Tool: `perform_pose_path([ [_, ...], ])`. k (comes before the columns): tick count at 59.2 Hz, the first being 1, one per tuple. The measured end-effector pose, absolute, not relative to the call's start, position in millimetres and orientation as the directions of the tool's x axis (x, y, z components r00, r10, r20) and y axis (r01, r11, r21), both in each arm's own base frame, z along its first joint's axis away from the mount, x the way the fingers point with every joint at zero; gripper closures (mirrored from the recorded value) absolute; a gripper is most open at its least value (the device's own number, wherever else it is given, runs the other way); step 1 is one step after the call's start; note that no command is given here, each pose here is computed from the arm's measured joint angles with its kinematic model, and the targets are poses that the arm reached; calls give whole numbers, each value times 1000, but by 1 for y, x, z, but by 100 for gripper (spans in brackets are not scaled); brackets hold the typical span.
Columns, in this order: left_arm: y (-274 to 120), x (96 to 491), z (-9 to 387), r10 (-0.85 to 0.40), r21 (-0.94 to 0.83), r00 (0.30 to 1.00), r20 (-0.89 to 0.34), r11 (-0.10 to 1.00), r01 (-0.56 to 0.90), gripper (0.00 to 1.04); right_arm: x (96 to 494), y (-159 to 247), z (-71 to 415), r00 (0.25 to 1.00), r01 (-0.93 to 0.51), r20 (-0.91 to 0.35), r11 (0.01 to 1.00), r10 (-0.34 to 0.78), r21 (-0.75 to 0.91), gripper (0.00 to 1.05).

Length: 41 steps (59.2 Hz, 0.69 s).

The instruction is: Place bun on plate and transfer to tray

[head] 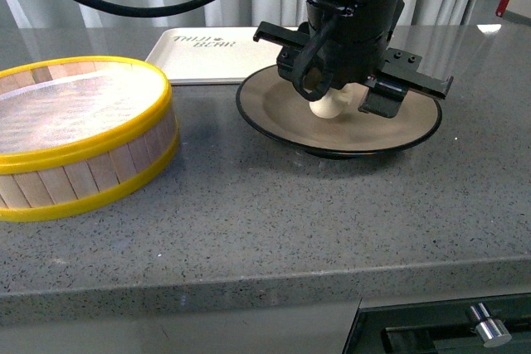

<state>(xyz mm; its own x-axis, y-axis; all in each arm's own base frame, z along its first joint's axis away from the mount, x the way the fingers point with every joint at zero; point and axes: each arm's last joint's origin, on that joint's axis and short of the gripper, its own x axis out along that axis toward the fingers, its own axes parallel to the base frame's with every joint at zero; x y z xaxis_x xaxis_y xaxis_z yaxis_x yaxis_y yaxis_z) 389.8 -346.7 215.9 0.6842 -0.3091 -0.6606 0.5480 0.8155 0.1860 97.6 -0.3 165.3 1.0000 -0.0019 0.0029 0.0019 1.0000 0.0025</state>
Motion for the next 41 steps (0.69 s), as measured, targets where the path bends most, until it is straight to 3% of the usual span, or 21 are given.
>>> perform_pose_path([
  [19, -340, 391, 216, -314, 147, 677, -666, 834, 532, 6, 98, 0, 165, 1000, 2, 3, 1000, -2, 2, 8],
  [41, -340, 385, 208, -332, 111, 646, -688, 831, 546, 7, 98, 0, 165, 1000, 2, 3, 1000, -2, 2, 8],
])
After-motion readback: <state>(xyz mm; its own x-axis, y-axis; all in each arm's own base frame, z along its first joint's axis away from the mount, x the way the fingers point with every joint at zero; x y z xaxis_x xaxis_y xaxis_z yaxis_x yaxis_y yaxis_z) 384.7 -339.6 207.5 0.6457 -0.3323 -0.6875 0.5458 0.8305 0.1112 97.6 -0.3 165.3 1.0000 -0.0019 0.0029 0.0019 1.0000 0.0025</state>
